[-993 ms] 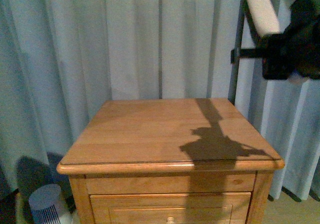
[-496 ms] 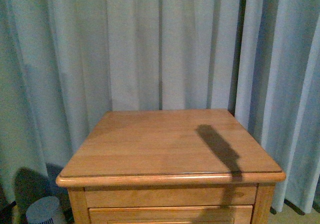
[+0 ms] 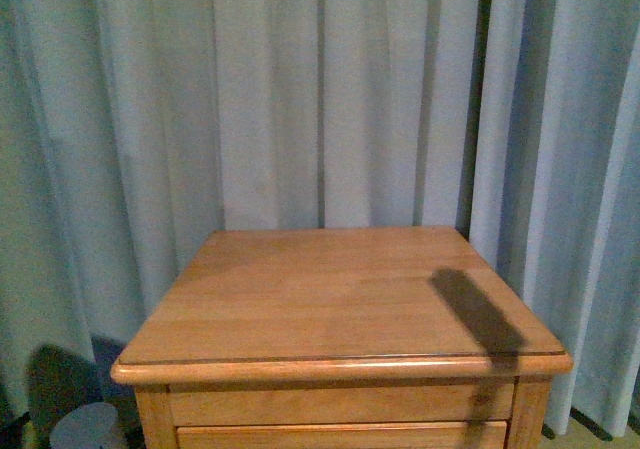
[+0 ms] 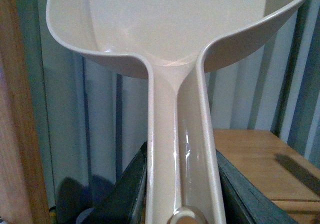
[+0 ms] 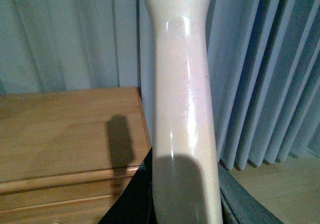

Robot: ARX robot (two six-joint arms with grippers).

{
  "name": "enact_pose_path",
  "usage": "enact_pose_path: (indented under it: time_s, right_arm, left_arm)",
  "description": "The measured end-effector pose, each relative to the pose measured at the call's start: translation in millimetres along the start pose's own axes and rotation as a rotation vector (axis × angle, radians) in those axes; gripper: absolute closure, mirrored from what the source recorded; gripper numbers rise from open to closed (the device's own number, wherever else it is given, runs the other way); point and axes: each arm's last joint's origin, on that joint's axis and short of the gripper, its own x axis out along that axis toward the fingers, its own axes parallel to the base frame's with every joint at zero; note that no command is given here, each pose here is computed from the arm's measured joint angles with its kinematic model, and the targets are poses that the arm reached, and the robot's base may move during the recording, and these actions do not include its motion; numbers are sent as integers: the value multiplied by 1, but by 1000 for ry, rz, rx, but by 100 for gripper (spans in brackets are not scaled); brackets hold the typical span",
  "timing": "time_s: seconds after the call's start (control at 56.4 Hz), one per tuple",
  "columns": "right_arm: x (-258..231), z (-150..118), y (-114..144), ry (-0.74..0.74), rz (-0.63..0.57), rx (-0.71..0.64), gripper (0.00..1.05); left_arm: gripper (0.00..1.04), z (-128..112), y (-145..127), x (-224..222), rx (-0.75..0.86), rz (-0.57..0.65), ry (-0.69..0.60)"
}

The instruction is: Clean up trash

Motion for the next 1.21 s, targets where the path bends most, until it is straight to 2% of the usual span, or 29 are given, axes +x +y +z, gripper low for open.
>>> enact_pose_path:
  time_s: [1.205]
  right_arm:
    - [1,0,0,3,-8,6,86]
  left_arm:
    - [77,-1,0,-1,-6,-2,-1]
